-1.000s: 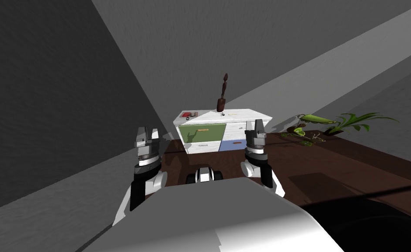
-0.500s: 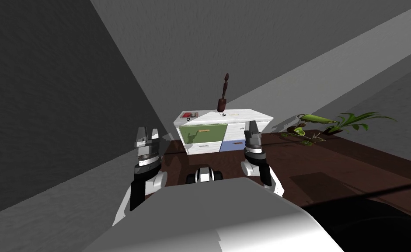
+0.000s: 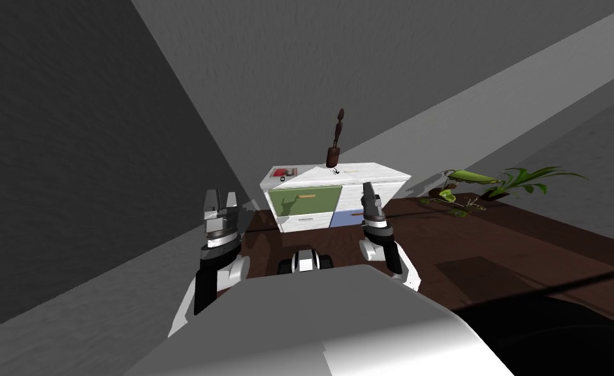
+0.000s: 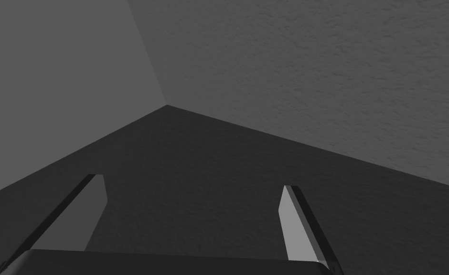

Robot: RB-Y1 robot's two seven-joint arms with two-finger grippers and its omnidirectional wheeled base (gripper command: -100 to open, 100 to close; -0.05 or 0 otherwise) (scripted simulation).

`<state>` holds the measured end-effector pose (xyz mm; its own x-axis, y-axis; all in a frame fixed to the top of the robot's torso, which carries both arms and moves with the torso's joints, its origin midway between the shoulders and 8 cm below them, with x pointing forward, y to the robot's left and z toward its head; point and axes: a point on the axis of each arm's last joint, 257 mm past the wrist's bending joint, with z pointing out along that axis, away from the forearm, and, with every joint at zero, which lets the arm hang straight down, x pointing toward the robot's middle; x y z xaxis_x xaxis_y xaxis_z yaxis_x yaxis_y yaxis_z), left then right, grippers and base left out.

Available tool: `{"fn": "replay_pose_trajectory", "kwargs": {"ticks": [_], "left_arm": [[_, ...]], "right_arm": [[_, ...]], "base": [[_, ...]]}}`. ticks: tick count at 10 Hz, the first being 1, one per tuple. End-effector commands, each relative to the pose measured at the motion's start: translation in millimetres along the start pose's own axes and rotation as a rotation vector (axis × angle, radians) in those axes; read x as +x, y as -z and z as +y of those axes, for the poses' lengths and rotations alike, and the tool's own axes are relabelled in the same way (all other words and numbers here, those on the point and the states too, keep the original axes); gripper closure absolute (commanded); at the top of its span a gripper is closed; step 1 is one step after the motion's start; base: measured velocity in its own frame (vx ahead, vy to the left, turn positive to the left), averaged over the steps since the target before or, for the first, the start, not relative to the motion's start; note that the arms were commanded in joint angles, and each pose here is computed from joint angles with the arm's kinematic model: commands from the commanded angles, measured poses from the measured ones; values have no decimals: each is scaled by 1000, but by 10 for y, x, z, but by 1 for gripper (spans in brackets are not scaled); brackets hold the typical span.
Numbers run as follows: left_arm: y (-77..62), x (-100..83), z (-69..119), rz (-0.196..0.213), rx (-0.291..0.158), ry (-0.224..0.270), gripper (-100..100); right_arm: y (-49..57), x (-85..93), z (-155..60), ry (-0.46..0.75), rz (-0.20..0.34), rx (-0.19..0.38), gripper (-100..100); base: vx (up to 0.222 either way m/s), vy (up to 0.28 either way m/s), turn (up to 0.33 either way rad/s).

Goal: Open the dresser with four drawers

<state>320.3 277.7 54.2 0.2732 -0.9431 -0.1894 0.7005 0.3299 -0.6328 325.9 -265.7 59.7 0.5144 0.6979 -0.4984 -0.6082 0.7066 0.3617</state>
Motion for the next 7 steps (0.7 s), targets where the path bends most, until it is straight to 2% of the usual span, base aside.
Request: {"fn": "replay_pose_trajectory", "kwargs": {"ticks": [1,3,7], "left_arm": [[0,0,0,0,0,0,0],[0,0,0,0,0,0,0],[0,0,0,0,0,0,0]], "right_arm": [[35,96,-59,104,27,-7,-100],[35,96,-59,147,27,-8,-100],[90,238,-154,303,66,-16,-100]], "base": [[48,69,-22],[32,38,-10],[52,53,-26]]}}
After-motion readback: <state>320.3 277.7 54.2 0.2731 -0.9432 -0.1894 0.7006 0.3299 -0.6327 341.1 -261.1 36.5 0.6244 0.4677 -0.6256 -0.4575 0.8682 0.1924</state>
